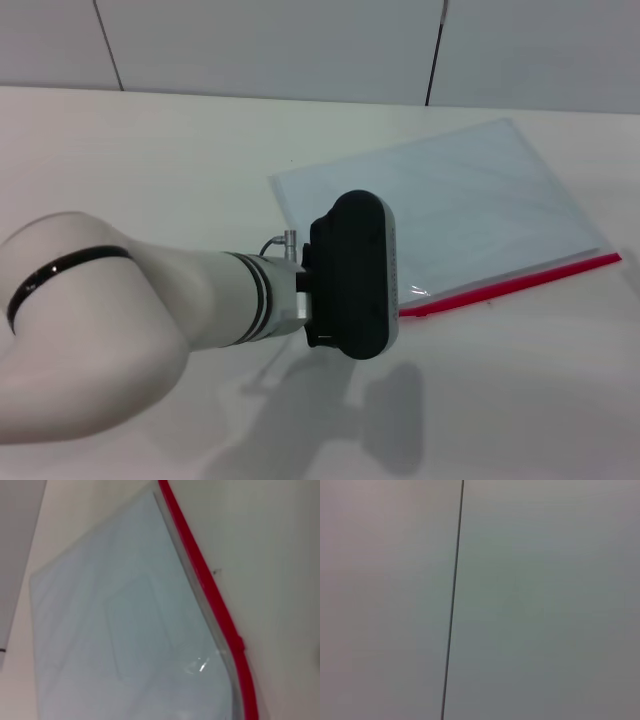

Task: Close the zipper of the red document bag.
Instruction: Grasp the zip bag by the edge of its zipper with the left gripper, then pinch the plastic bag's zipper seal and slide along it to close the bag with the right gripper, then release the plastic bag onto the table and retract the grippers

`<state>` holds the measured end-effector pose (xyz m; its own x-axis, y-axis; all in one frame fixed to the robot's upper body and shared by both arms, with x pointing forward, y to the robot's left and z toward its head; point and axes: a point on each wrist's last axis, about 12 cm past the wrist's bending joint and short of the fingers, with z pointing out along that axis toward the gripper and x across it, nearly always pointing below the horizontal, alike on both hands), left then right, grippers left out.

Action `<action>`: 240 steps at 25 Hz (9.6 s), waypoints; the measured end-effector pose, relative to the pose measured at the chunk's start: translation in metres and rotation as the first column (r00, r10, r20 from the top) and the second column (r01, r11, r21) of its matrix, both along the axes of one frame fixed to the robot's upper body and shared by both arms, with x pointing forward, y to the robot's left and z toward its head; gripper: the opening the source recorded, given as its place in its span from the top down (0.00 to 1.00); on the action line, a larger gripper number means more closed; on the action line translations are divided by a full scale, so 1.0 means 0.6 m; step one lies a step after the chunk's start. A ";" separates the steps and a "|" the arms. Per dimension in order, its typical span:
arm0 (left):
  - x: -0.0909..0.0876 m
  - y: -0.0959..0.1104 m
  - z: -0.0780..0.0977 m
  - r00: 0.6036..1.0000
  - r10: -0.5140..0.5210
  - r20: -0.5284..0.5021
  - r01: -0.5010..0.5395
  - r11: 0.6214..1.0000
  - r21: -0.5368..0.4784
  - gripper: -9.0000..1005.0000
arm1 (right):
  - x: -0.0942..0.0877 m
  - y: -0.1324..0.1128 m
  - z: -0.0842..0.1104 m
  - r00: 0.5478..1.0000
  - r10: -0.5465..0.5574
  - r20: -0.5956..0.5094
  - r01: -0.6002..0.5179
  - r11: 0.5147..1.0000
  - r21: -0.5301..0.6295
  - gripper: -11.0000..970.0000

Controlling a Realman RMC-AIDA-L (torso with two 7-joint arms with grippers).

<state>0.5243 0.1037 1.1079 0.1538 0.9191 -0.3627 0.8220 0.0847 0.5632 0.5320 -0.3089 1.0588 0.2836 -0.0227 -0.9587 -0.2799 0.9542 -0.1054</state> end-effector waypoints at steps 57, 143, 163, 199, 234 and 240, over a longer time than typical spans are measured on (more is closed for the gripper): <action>-0.008 0.060 -0.052 0.877 -0.002 0.480 0.118 0.970 -0.211 0.94 | 0.023 0.145 -0.032 0.845 0.526 -0.093 -0.427 0.559 -0.711 0.16; -0.007 0.063 -0.050 0.862 0.011 0.506 0.122 0.966 -0.228 0.94 | 0.018 0.162 -0.046 0.901 0.431 0.042 -0.192 0.484 -0.854 0.67; -0.009 0.063 -0.052 0.865 0.006 0.502 0.124 0.966 -0.226 0.94 | 0.023 0.175 -0.050 0.919 0.392 0.039 -0.164 0.469 -0.868 0.86; -0.019 0.058 -0.064 0.874 -0.016 0.485 0.137 0.967 -0.215 0.94 | 0.040 0.080 -0.053 0.995 0.093 0.044 -0.011 0.519 -0.855 0.89; 0.008 0.127 -0.063 0.747 0.444 0.495 -0.042 0.774 -0.632 0.54 | 0.011 0.051 0.000 0.948 -0.232 0.218 0.306 0.852 -0.426 0.35; 0.017 0.169 -0.053 0.671 0.610 0.421 -0.043 0.599 -0.800 0.38 | 0.013 0.057 0.006 0.982 -0.128 0.142 0.157 0.964 -0.215 0.22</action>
<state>0.5342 0.2049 1.0759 0.3320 0.4562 -0.8256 0.1312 0.8444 0.5193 0.5399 -0.2748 1.0625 0.3797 -0.2816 -0.8812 -0.1137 0.9311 -0.3466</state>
